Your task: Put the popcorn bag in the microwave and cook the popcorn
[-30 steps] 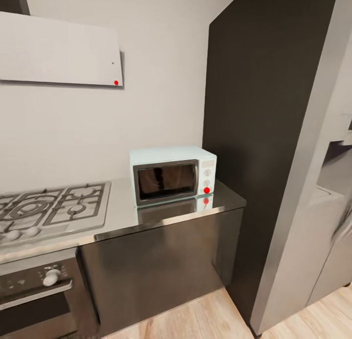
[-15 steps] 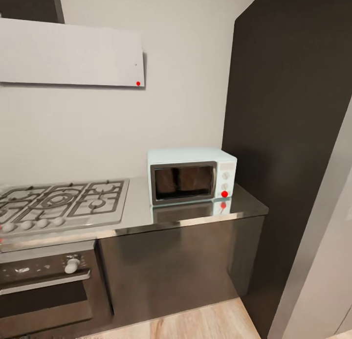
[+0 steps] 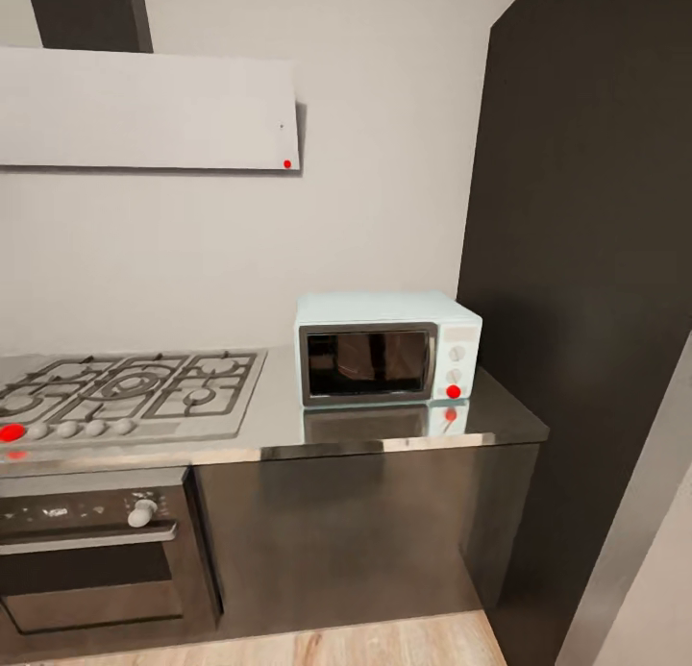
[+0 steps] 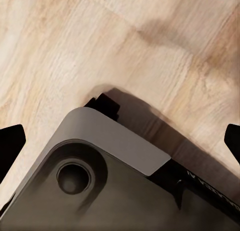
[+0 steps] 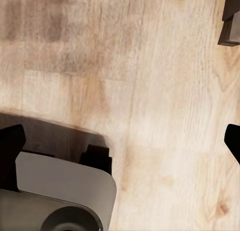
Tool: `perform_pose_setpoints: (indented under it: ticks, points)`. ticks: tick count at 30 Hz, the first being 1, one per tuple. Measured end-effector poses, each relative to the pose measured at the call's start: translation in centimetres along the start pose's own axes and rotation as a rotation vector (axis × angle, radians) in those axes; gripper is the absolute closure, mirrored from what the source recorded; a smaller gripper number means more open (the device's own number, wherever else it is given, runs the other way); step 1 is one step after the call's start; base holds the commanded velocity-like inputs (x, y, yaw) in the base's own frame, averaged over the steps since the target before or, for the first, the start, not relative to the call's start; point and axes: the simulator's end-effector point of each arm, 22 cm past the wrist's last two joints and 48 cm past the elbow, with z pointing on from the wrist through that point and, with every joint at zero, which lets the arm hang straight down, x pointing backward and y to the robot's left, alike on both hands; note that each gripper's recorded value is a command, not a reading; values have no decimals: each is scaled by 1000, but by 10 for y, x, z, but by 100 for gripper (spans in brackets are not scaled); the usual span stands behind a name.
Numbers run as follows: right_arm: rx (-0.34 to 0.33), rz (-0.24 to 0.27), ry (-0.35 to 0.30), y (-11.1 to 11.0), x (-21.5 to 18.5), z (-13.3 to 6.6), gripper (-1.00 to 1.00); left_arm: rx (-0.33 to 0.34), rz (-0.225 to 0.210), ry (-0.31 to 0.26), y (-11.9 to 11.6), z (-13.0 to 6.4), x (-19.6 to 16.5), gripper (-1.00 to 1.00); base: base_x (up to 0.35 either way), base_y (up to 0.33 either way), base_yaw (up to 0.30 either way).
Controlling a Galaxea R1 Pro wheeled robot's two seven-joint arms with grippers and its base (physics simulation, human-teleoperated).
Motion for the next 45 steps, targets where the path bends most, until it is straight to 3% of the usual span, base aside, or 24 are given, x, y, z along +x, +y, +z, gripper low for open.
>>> perform_pose_setpoints:
  ticks: [15, 18, 20, 21, 22, 23, 24, 25, 26, 27, 28, 30, 33, 35, 37, 41, 43, 45]
  points:
    - [-28, -7, -2, 5, -5, 0, -100, 1, 1, -3, -1, 0, 0, -100, 0, -2, 1]
    - [-138, 3, -27, 1, -37, -9, -100, 1, 1, -5, -1, 0, -1, -100, 0, 0, 0]
    - [-198, 2, -89, -15, -77, -26, -100, 0, 0, -5, 0, 0, -1, -100, 0, 0, 0]
    - [-211, 4, -123, -23, -100, -37, -100, 0, 0, -5, 0, 0, -1, -100, 0, 0, 0]
    - [-326, 94, -64, 17, -127, -60, -100, 0, 0, -5, 0, 0, -1, -100, 0, 0, 0]
    - [-288, 114, -120, 12, -167, -83, -100, 0, 1, -6, 0, 0, -1, -100, 0, 0, 0]
    - [-184, 106, -204, -25, -214, -122, -100, 0, 0, -6, 0, 0, -1, -100, 0, 0, 0]
    - [-77, 91, -328, -59, -262, -174, -100, 0, 0, -6, 0, 0, -1, -100, 0, 0, 0]
    - [-63, 84, -388, -57, -293, -207, -100, 0, 0, -6, 0, 0, -1, -100, 0, 0, 0]
    - [-68, 87, -428, -53, -314, -227, -100, 0, 0, -6, 0, 0, -1, -100, 0, 0, 0]
    - [-87, 111, -499, -51, -356, -263, -100, 0, 1, -6, 0, 0, -1, -100, 0, 0, 0]
    - [-96, 129, -571, -54, -398, -300, -100, 0, 0, -6, 0, 0, -1, -100, 0, 0, 0]
    - [-100, 155, -716, -66, -474, -384, -100, 0, 2, -6, 0, 0, -1, -100, 0, 0, 0]
    - [-89, 159, -785, -74, -503, -426, -100, 0, 2, -6, 0, 0, -1, -100, 0, 0, 0]
    - [-65, 166, -837, -82, -523, -457, -100, 0, 2, -6, 0, 0, -1, -100, 0, 0, 0]
    - [-18, 176, -897, -93, -539, -485, -100, 0, 2, -6, 0, 0, -1, -100, 0, 0, 0]
    - [16, 118, -971, -93, -551, -498, -100, 0, 2, -6, 0, 0, -1, -100, 0, 0, 0]
    - [22, 89, -1016, -99, -556, -492, -100, 0, 1, -6, 0, 0, -1, -100, 0, 0, 0]
